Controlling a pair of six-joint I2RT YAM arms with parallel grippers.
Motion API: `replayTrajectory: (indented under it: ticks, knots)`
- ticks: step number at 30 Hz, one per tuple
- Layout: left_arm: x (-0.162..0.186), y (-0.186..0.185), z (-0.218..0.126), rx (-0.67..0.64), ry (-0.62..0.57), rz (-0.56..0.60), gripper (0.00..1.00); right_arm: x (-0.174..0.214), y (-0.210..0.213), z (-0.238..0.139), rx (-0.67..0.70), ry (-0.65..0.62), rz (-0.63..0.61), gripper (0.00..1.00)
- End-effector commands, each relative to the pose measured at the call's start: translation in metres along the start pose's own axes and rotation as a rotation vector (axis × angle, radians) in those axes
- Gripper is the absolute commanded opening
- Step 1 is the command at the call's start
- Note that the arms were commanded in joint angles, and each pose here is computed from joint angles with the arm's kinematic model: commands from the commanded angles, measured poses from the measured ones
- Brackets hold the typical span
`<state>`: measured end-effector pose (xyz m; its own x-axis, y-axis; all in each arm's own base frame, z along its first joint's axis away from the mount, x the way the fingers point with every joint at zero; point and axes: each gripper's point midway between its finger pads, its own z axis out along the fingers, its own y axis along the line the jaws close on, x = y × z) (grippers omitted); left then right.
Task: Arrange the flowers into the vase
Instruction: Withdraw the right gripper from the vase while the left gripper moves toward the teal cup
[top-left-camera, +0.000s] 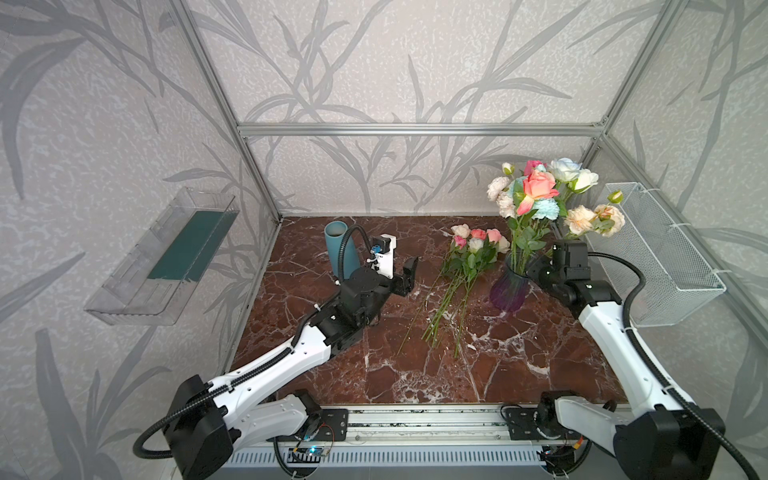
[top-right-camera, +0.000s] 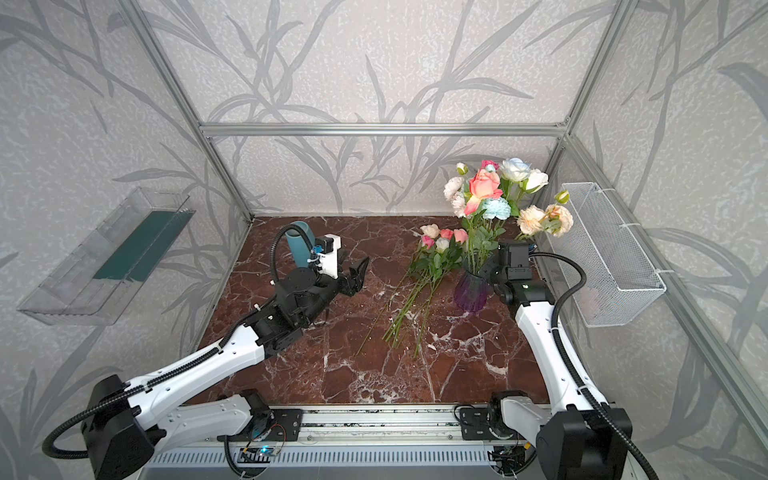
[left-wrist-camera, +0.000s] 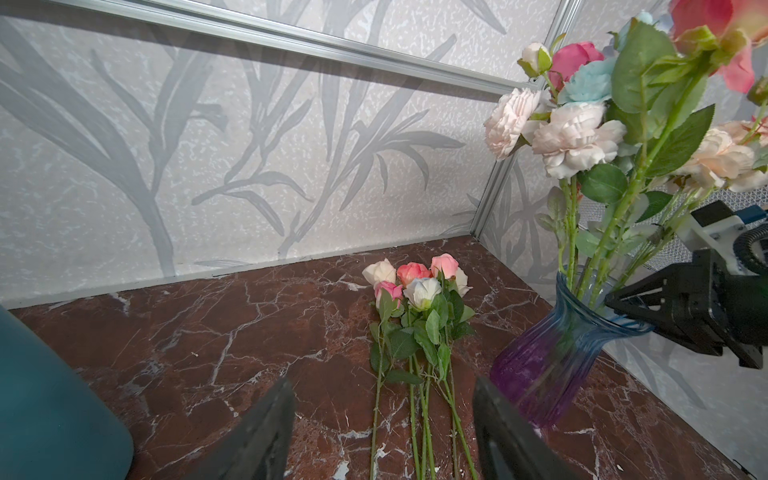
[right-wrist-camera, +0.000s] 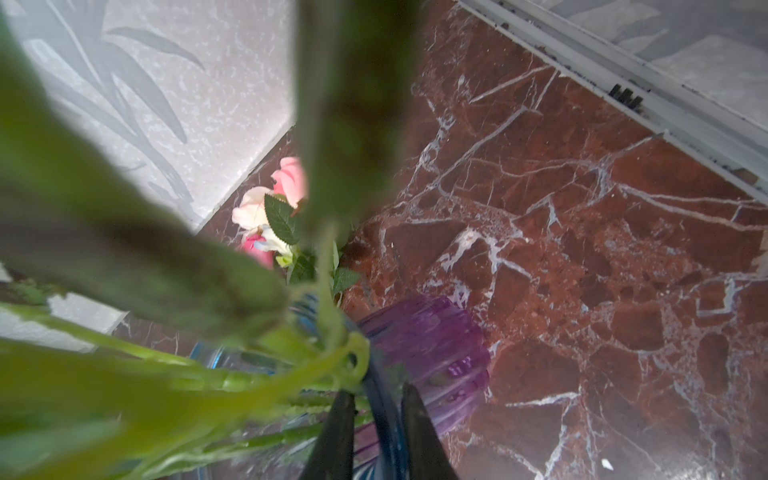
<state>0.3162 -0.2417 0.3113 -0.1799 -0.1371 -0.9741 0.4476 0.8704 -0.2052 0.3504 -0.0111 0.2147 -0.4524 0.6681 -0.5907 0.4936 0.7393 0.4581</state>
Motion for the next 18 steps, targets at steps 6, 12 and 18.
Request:
replayTrajectory:
  ticks: [6, 12, 18]
  knots:
    - [-0.004, 0.001, 0.004, -0.014, -0.004, 0.024, 0.69, -0.041, 0.008, 0.023, 0.014, -0.067, -0.06, 0.19]
    - [0.0, 0.003, 0.008, -0.02, 0.008, 0.028, 0.69, -0.043, 0.011, 0.042, -0.037, -0.02, -0.064, 0.21]
    - [0.005, 0.005, 0.011, -0.026, 0.021, 0.037, 0.69, -0.048, 0.013, 0.055, -0.053, -0.013, -0.074, 0.25]
